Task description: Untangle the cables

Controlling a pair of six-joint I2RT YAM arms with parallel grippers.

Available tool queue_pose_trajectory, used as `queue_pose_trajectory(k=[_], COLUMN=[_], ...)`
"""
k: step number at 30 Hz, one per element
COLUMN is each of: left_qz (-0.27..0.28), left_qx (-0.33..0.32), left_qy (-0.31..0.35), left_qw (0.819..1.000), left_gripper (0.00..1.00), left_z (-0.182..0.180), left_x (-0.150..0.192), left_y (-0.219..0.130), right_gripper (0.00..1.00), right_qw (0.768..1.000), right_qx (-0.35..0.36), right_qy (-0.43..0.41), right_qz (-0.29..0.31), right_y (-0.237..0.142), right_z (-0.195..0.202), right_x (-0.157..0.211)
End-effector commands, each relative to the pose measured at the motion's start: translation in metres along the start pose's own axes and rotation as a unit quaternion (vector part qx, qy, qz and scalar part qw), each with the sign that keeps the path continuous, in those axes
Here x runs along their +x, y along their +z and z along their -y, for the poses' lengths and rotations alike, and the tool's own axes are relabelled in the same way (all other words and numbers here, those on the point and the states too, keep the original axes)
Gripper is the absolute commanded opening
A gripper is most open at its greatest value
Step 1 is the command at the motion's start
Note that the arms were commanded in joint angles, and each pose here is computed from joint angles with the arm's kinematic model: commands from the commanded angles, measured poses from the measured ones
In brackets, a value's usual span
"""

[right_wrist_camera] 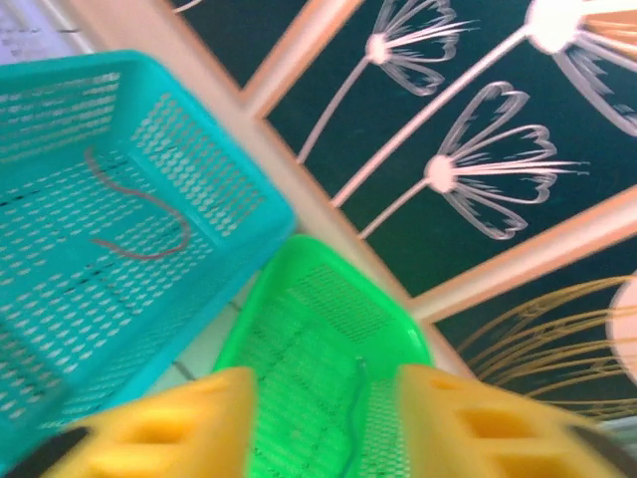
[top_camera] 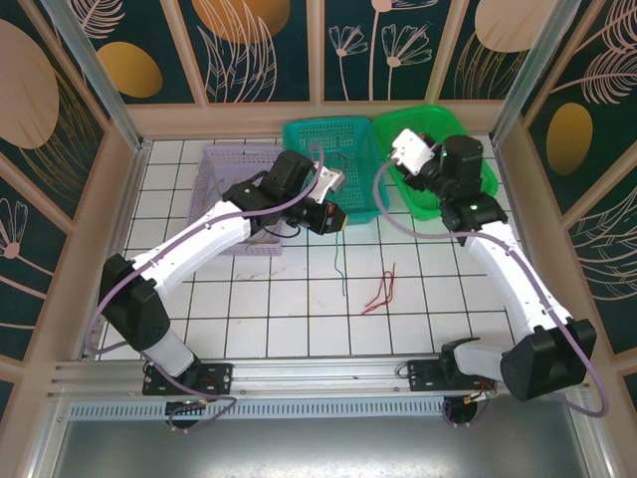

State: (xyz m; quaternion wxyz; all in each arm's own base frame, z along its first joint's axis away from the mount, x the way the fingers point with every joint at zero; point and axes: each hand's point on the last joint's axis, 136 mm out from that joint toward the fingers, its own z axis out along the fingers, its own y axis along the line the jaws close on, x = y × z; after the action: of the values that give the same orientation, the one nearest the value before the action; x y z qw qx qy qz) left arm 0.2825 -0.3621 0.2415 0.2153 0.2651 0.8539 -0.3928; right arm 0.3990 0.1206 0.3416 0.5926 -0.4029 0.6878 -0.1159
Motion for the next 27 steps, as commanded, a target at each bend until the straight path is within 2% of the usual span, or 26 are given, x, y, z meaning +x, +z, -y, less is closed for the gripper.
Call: queue_pose_trajectory(k=[1, 3, 5, 7, 9, 10, 11, 12, 14, 16, 17, 22, 27], left_qz=[0.041, 0.053, 0.063, 0.073, 0.083, 0.091, 0.098, 0.103, 0.107, 0.109, 0.111, 0.116, 0.110], left_qx=[0.017, 0.011, -0.002, -0.015, -0.021, -0.022, -0.020, -0.018, -0.006, 0.009, 0.015, 0.028, 0.031], left_qy=[-0.048, -0.057, -0.065, -0.071, -0.072, -0.072, -0.069, -0.066, -0.063, -0.058, -0.055, -0.027, -0.014], left_qw=[0.998, 0.997, 0.996, 0.995, 0.994, 0.993, 0.993, 0.992, 0.992, 0.992, 0.992, 0.992, 0.993], left_gripper=[0.00, 0.00, 0.00, 0.00, 0.00, 0.00, 0.00, 0.00, 0.00, 0.00, 0.00, 0.00, 0.00], left_z=[0.010, 0.007, 0.003, -0.001, -0.002, -0.002, -0.001, 0.000, 0.004, 0.009, 0.010, 0.016, 0.018], left_x=[-0.014, -0.020, -0.025, -0.032, -0.040, -0.043, -0.047, -0.049, -0.053, -0.056, -0.056, -0.054, -0.046], left_y=[-0.008, -0.008, -0.008, -0.009, -0.010, -0.011, -0.011, -0.011, -0.009, -0.008, -0.008, -0.012, -0.014], right_gripper=[0.54, 0.59, 0.63, 0.66, 0.64, 0.62, 0.62, 0.62, 0.63, 0.66, 0.68, 0.70, 0.67], right_qw=[0.993, 0.983, 0.955, 0.904, 0.842, 0.795, 0.733, 0.679, 0.554, 0.471, 0.444, 0.359, 0.320], right_qx=[-0.008, 0.039, 0.111, 0.141, 0.105, 0.078, 0.047, 0.006, -0.082, -0.120, -0.139, -0.151, -0.165], right_qy=[0.120, 0.178, 0.276, 0.403, 0.528, 0.601, 0.677, 0.732, 0.824, 0.869, 0.880, 0.910, 0.917], right_qz=[0.016, -0.004, -0.013, -0.011, -0.017, -0.031, -0.046, -0.062, -0.082, -0.097, -0.093, -0.144, -0.170], right_y=[-0.018, -0.025, -0.039, -0.054, -0.060, -0.061, -0.060, -0.057, -0.049, -0.042, -0.039, -0.021, 0.001], right_z=[0.004, 0.017, 0.044, 0.062, 0.052, 0.039, 0.020, -0.001, -0.043, -0.070, -0.077, -0.099, -0.113], right_x=[-0.010, 0.002, 0.010, 0.010, 0.006, 0.007, 0.009, 0.009, -0.005, -0.018, -0.030, -0.042, -0.043])
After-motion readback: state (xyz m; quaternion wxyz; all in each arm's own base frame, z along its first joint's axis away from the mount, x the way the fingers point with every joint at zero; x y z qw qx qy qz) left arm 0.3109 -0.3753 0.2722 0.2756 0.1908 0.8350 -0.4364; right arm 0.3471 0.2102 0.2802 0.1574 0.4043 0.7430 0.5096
